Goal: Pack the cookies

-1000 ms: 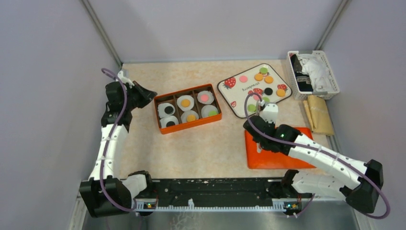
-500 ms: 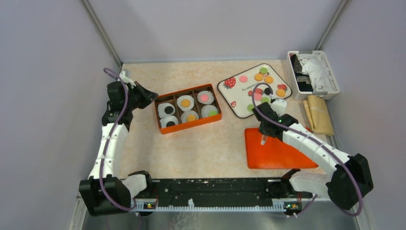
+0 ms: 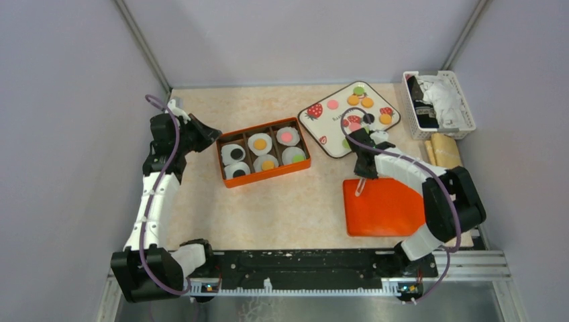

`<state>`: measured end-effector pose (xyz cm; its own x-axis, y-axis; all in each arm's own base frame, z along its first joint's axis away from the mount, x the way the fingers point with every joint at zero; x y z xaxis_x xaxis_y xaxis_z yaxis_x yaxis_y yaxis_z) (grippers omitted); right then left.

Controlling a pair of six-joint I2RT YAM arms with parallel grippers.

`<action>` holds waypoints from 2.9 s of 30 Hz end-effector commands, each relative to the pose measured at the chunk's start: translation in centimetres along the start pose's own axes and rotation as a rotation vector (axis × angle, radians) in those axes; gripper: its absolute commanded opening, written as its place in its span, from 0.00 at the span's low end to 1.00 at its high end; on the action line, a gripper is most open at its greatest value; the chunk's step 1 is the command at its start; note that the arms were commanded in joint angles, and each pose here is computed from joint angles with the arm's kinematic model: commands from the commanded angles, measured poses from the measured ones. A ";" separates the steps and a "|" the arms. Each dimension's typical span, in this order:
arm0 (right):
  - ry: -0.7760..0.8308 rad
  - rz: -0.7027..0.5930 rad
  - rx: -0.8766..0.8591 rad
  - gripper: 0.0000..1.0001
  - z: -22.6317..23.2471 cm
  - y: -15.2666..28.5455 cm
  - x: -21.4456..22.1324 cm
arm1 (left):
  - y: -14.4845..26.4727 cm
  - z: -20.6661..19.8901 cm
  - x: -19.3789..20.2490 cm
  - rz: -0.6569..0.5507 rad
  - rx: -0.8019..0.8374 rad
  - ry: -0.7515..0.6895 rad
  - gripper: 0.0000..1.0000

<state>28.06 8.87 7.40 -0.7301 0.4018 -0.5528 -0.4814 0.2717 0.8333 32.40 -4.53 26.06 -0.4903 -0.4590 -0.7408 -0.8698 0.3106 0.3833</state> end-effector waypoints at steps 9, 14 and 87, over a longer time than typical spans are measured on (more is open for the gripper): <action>0.027 0.035 -0.229 0.00 8.2 -1.3 -2.5 | 0.6 -0.8 -1.2 -0.057 0.026 -0.055 0.05; 0.040 0.060 -0.235 0.00 9.6 -2.6 -2.5 | 0.4 -0.6 -1.0 -0.052 0.024 -0.048 0.05; 0.030 -0.111 -0.550 0.55 19.2 2.5 -12.0 | -1.0 0.3 -0.1 -0.008 0.008 -0.044 0.17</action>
<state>41.78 21.25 7.31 -0.8208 0.4017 -0.4062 -0.4927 -0.1379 0.8592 32.92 -4.22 25.16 -0.5013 -0.4450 -0.7421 -0.8645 0.2948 0.4071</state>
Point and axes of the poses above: each gripper's point midway between its finger pads, its own y axis back along the fingers, its own z axis along the line the jaws close on, x = y × z, the point moved 3 cm from there along y, back along the fingers, and after that the axes turned 8 degrees about -y, right-handed, at the moved point
